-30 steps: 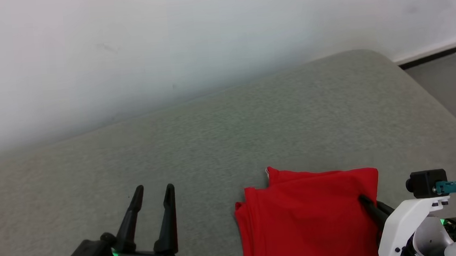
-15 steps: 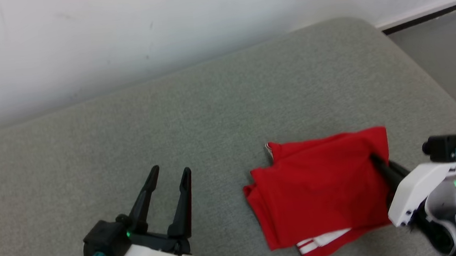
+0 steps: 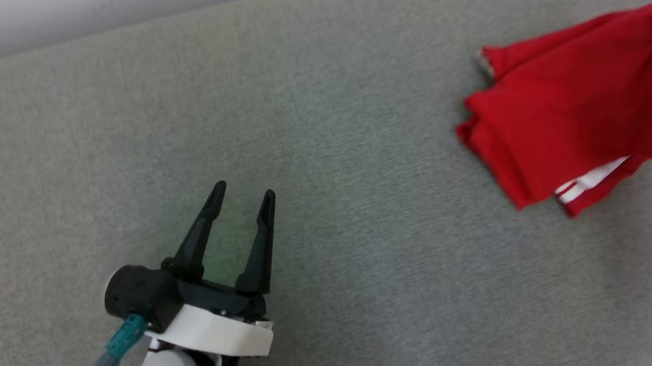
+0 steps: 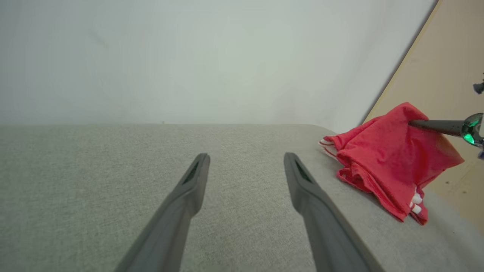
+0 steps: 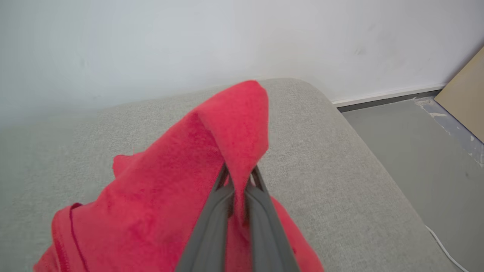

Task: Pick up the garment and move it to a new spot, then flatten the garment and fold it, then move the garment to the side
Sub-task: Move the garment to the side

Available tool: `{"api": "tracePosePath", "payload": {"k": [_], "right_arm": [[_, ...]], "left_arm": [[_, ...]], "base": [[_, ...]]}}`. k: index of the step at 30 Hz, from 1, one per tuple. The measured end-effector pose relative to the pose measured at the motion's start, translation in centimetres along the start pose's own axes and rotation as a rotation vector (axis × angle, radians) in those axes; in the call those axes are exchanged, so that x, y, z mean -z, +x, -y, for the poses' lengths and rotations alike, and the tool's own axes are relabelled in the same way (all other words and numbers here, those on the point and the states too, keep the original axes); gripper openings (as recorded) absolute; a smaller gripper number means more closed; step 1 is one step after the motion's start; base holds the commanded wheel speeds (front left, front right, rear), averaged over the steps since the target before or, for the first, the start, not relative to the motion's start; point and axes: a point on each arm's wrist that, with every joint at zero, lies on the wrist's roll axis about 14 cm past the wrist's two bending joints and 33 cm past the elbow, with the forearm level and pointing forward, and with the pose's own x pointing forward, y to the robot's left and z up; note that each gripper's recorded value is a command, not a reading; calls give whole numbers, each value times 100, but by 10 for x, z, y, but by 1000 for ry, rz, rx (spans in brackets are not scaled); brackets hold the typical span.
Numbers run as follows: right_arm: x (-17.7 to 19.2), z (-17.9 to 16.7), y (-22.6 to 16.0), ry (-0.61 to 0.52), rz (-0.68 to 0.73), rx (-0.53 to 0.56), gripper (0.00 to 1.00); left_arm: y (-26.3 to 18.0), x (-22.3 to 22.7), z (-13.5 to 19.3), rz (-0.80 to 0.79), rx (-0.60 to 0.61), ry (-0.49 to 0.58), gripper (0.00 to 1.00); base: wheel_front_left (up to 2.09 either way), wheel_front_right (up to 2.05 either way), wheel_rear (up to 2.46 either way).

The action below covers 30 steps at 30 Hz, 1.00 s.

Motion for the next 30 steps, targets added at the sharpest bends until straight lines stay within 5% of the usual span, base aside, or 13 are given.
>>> {"api": "tracePosePath", "payload": {"k": [17,18,19,20,30], "right_arm": [[2,86,68,-46,-73,275,0],[2,88,69,-46,-74,284,35],[4,90,69,-45,-84,294,91],[4,90,70,-50,-84,298,100],[-23,79,52,-187,-7,282,100]], "left_arm": [[-7,39,-52,-71,-80,3,100],[-7,39,-52,-71,-82,4,100],[-8,39,-53,-71,-83,5,100],[-8,38,-53,-69,-85,6,100],[-15,7,-50,-21,-122,23,100]], "base": [[0,0,0],[0,0,0],[0,0,0],[0,0,0],[0,0,0]]}}
